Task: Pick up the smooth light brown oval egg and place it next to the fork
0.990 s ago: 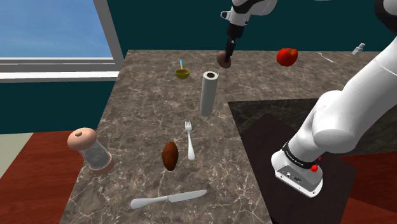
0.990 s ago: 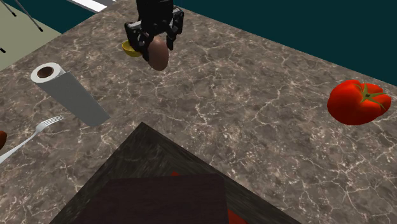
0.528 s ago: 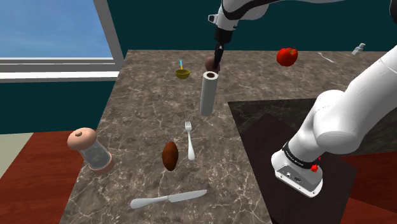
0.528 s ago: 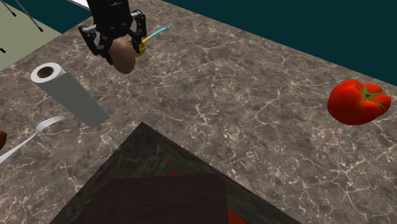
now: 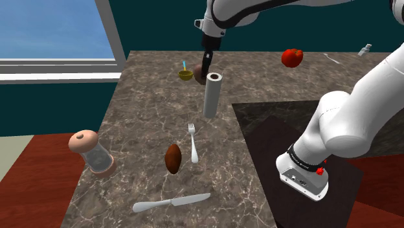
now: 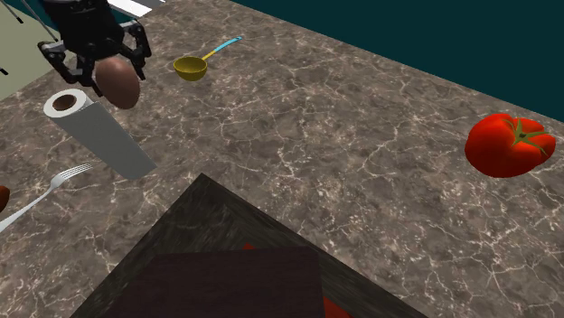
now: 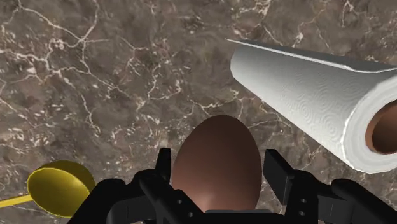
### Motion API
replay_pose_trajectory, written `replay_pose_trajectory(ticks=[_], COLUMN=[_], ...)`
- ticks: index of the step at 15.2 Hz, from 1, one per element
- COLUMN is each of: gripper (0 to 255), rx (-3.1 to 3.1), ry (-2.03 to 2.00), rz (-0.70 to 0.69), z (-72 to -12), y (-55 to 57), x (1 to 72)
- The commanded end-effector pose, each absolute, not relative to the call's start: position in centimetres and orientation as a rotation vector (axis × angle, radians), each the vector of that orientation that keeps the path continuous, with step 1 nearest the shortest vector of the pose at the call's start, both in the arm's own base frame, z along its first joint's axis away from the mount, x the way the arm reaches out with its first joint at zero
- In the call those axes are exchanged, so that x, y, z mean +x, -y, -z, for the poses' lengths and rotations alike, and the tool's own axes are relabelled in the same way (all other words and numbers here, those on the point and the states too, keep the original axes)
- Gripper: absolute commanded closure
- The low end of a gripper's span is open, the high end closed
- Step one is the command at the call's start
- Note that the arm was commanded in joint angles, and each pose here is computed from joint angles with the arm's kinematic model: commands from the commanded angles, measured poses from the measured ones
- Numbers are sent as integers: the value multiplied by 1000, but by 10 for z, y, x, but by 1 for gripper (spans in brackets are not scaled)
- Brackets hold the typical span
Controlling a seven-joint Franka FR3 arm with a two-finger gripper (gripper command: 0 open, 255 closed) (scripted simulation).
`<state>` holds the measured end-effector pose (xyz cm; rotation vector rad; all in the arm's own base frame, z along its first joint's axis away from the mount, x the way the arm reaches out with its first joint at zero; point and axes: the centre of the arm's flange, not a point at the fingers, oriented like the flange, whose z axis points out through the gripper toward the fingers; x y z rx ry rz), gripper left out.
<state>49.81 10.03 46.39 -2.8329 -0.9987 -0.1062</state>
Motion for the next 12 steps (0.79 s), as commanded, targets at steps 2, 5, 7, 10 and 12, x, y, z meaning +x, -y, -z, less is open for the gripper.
replay_pose_trajectory(ticks=[2,5,7,10,12], gripper=[255,255,255,255,255], rx=[-2833,-2833,-2833,-2833,-2833], ry=[997,997,997,997,997], rz=[107,107,107,107,107], z=[-467,-467,-467,-467,-467], y=[-143,-182,-209,-248,-274], x=[492,489,487,484,481])
